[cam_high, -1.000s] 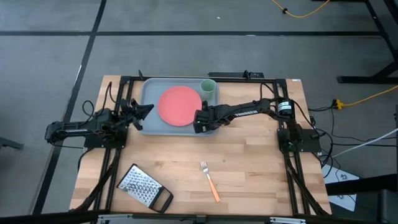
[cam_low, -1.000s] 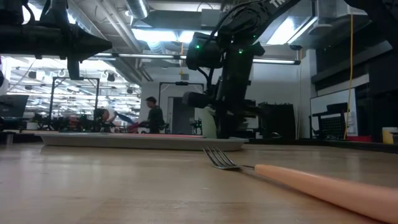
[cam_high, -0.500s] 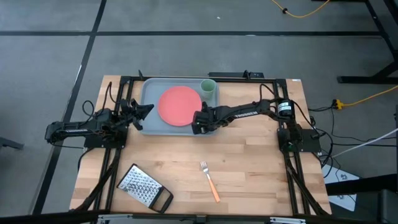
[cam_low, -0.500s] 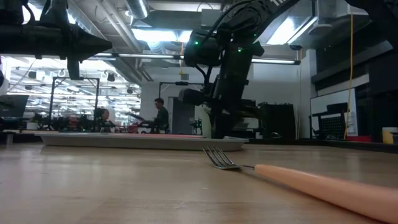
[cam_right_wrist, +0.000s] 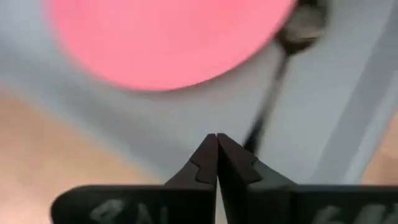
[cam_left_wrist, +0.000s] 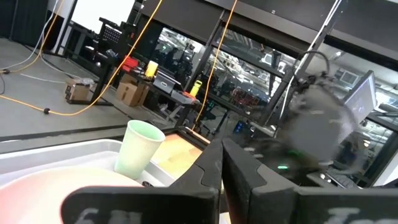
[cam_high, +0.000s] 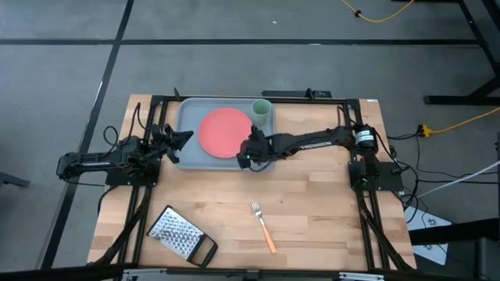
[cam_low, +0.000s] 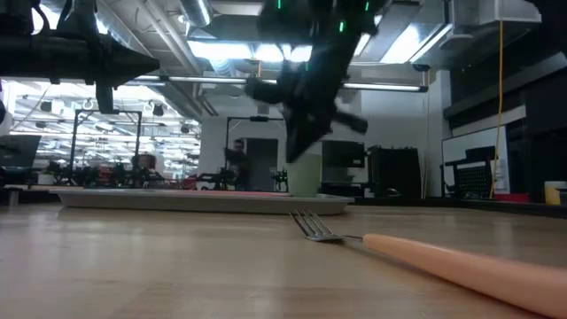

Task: Pick and place plate/cup/fork/spoon on tray
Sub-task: Put the orange fork on the gray serving tray beside the pink plate

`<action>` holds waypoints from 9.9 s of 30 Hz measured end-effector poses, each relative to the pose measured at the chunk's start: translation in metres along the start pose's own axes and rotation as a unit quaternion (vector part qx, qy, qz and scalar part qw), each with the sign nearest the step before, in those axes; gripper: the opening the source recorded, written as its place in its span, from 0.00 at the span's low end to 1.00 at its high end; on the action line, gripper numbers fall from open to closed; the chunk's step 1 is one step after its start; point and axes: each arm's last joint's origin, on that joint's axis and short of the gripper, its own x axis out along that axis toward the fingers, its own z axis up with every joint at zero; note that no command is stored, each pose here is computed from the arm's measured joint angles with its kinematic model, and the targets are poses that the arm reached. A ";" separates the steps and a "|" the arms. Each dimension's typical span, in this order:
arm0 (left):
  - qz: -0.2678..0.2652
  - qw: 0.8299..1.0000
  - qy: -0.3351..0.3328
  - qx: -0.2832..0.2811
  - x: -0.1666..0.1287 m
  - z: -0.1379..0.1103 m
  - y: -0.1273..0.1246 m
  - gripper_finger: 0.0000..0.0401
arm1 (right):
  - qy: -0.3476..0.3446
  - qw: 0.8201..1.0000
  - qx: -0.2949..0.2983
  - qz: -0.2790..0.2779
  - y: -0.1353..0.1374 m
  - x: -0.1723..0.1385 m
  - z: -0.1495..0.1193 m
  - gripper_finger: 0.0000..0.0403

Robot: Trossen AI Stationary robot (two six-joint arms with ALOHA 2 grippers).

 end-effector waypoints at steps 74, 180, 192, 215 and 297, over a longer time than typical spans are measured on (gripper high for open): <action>0.000 1.000 0.000 0.000 0.000 0.000 0.000 0.00 | 0.076 0.996 -0.011 -0.038 0.114 -0.061 -0.217 0.03; 0.000 1.000 0.000 0.000 0.000 0.000 0.000 0.00 | 0.166 0.978 -0.082 -0.098 0.084 -0.019 -0.178 0.00; 0.000 1.000 0.000 0.000 0.000 0.000 0.000 0.00 | 0.078 0.988 -0.116 0.063 0.107 0.022 -0.105 0.00; 0.000 1.000 0.000 0.000 0.000 0.000 0.000 0.00 | -0.071 0.938 -0.314 0.132 0.059 -0.077 -0.043 0.04; -0.004 0.999 -0.035 -0.015 0.000 0.006 -0.002 0.00 | -0.422 0.729 -0.356 0.404 -0.271 -0.100 -0.134 0.04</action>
